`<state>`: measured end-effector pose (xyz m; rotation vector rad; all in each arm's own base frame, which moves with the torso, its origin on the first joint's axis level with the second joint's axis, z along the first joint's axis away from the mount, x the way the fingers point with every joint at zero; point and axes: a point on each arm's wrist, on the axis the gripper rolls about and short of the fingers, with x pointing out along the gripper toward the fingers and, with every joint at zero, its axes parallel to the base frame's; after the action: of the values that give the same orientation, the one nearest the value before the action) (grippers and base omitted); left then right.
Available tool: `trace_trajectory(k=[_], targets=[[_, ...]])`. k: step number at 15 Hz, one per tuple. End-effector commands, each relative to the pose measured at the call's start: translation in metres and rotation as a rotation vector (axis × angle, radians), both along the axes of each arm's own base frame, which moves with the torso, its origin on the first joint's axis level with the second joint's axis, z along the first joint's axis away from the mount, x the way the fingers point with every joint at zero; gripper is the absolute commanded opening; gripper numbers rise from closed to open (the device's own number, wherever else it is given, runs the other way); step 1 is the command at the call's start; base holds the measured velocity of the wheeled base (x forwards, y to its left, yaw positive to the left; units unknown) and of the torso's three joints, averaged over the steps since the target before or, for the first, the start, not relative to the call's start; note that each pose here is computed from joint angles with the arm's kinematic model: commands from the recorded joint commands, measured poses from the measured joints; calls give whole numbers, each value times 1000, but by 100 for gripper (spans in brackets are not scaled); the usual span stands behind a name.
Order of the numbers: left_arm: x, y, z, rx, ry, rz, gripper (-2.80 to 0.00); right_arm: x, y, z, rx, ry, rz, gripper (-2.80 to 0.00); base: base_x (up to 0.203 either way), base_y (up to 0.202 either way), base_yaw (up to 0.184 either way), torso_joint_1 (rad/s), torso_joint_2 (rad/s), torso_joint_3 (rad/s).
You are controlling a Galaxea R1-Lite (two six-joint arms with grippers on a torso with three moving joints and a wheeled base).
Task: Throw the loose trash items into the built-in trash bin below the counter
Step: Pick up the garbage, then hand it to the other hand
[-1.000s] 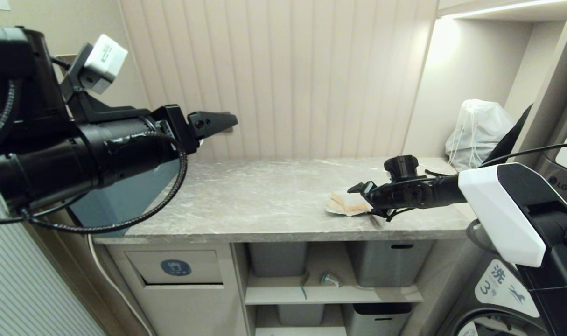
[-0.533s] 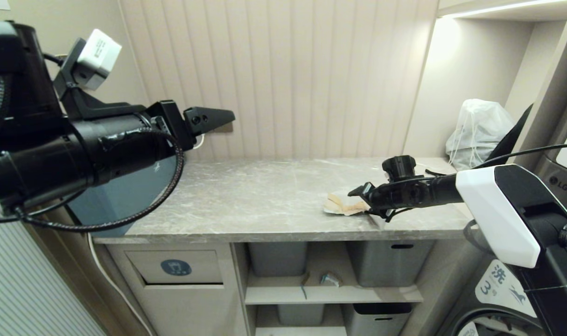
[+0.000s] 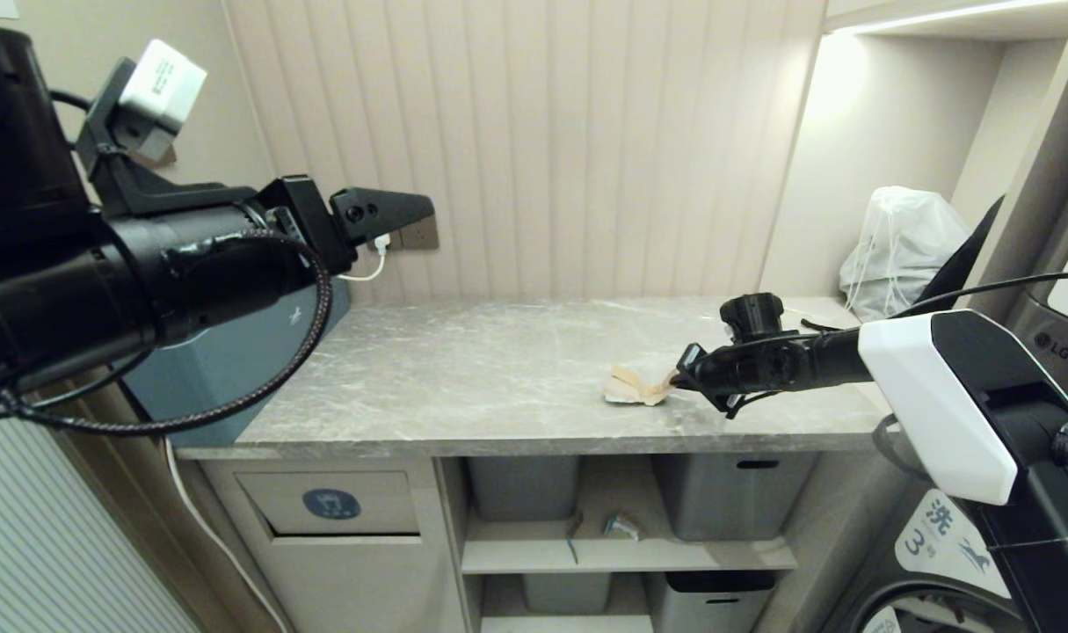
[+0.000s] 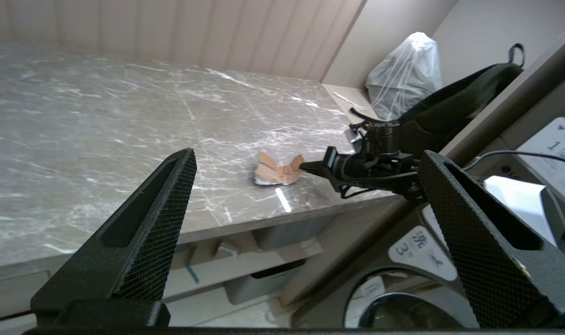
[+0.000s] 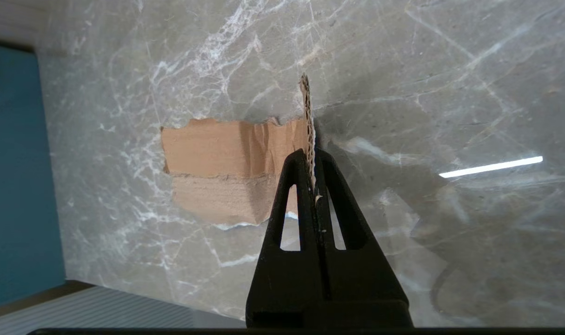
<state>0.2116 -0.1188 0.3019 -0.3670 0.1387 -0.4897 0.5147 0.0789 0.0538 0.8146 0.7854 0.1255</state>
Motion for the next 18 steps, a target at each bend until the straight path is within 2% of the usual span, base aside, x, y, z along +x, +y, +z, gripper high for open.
trace_trajectory(k=[1, 4, 6, 7, 10, 11, 13, 15, 17, 18], targets=[[2, -1, 1, -43, 21, -9, 0, -4, 0, 29, 14, -48, 0, -280, 0, 0, 0, 0, 0, 0], [15, -7, -5, -217, 162, -80, 0, -19, 0, 81, 47, -117, 25, -280, 0, 0, 0, 0, 0, 0], [26, -13, -15, -355, 301, -124, 0, -37, 9, 128, 68, -192, 57, -280, 0, 0, 0, 0, 0, 0], [39, -12, -25, -379, 350, -121, 0, -50, 14, 153, 78, -229, 78, -280, 0, 0, 0, 0, 0, 0], [92, -3, -66, -390, 416, -71, 0, -96, 36, 218, 121, -312, 153, -280, 0, 0, 0, 0, 0, 0], [109, 2, -82, -376, 423, -62, 0, -112, 46, 235, 136, -331, 184, -280, 0, 0, 0, 0, 0, 0], [128, 6, -101, -343, 430, -126, 0, -139, 66, 257, 160, -355, 248, -280, 0, 0, 0, 0, 0, 0], [133, 4, -108, -344, 447, -169, 0, -157, 85, 269, 178, -373, 308, -280, 0, 0, 0, 0, 0, 0], [130, -1, -104, -379, 464, -223, 0, -172, 100, 274, 187, -367, 357, -280, 0, 0, 0, 0, 0, 0], [130, -2, -102, -391, 448, -233, 0, -176, 107, 274, 190, -364, 377, -280, 0, 0, 0, 0, 0, 0]])
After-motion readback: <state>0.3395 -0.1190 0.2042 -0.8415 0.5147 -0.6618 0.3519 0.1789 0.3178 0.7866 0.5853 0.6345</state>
